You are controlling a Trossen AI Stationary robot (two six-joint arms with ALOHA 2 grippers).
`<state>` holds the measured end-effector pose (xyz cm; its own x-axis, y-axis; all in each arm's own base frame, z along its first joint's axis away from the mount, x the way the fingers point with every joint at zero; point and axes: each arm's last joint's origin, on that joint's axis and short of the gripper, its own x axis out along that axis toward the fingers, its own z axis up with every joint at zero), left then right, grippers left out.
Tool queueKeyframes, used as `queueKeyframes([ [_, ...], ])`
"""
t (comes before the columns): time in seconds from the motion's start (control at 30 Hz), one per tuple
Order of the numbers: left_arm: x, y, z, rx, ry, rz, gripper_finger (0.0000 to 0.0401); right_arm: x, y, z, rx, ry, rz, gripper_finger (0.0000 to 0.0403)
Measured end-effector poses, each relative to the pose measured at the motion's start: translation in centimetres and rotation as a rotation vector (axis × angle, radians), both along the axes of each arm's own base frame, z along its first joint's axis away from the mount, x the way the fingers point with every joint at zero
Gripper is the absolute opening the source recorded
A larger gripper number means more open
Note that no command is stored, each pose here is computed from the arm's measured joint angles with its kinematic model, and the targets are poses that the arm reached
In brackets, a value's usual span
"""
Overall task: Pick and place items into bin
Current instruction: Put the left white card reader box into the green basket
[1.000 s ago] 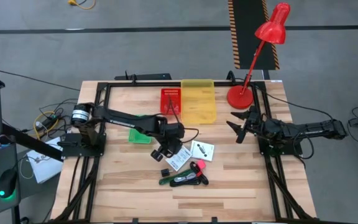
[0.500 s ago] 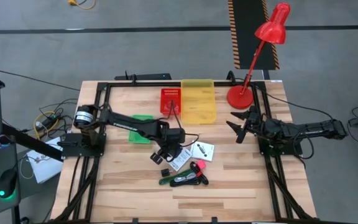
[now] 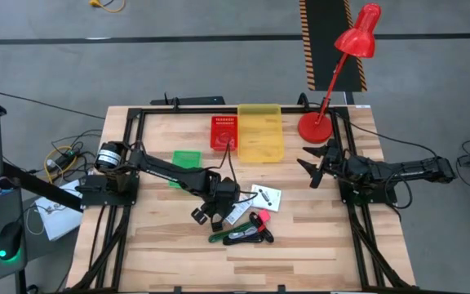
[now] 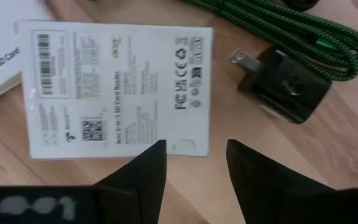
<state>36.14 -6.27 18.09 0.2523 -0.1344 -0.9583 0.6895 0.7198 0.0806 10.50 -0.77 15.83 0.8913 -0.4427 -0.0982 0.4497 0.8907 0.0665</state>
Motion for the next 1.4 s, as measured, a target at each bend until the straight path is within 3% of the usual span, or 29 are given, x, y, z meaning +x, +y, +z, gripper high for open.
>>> queueKeyframes([
  [0.47,-0.6,-0.5,-0.1,0.048,0.036,-0.062,0.0158,0.0,0.0,0.0,0.000,0.000,0.000,0.0255],
  [0.63,-0.8,-0.5,-0.1,0.135,0.045,-0.088,0.0158,0.0,0.0,0.0,0.000,0.000,0.000,0.0255],
  [1.0,-1.1,-3.1,-0.1,0.219,-0.005,-0.266,0.0158,0.0,0.0,0.0,0.000,0.000,0.000,0.0255],
  [1.4,-0.8,-3.0,0.0,0.252,-0.044,-0.311,0.0158,0.0,0.0,0.0,0.000,0.000,0.000,0.0255],
])
